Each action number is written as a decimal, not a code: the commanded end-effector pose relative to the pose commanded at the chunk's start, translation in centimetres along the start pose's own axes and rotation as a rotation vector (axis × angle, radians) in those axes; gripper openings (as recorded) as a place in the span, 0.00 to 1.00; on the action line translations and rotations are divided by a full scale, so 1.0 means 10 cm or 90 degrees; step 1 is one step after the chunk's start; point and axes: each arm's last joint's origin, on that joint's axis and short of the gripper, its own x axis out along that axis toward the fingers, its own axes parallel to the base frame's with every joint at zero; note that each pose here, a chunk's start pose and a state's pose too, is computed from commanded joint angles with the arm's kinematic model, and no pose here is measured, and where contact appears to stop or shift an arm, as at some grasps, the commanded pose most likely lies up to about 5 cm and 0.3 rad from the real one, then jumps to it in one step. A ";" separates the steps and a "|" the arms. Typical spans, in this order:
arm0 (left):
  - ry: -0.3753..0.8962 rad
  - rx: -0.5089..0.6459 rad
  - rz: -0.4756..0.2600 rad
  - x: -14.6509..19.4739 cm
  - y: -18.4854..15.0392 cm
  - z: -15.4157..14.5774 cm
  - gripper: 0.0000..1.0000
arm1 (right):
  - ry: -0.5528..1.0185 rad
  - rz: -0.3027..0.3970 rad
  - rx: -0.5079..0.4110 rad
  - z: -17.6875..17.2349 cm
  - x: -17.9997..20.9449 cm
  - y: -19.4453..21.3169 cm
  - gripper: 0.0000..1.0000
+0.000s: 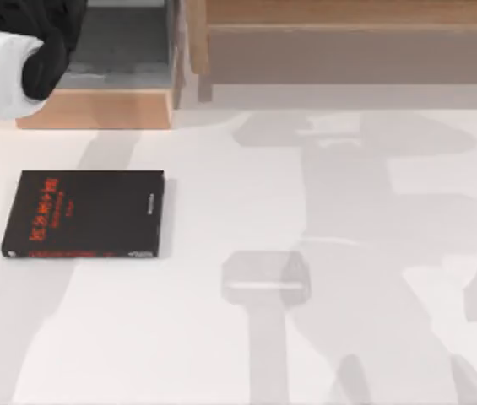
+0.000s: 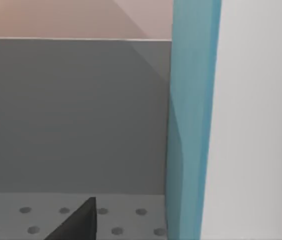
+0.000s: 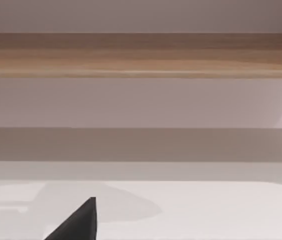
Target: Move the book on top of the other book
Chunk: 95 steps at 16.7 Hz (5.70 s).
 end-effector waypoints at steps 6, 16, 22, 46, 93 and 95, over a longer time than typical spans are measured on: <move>0.000 0.000 0.000 0.10 0.30 0.01 1.00 | 0.000 0.000 0.000 0.00 0.00 0.00 1.00; 0.000 0.000 0.000 0.30 0.00 0.00 1.00 | 0.000 0.000 0.000 0.00 0.00 0.00 1.00; 0.000 0.000 0.000 0.30 0.00 0.00 0.77 | 0.000 0.000 0.000 0.00 0.00 0.00 1.00; -0.007 -0.005 0.006 0.29 0.09 0.06 0.00 | 0.000 0.000 0.000 0.00 0.00 0.00 1.00; 0.250 0.987 -0.267 -1.96 0.27 -1.32 0.00 | 0.000 0.000 0.000 0.00 0.00 0.00 1.00; 0.250 0.987 -0.267 -1.96 0.27 -1.32 0.08 | 0.000 0.000 0.000 0.00 0.00 0.00 1.00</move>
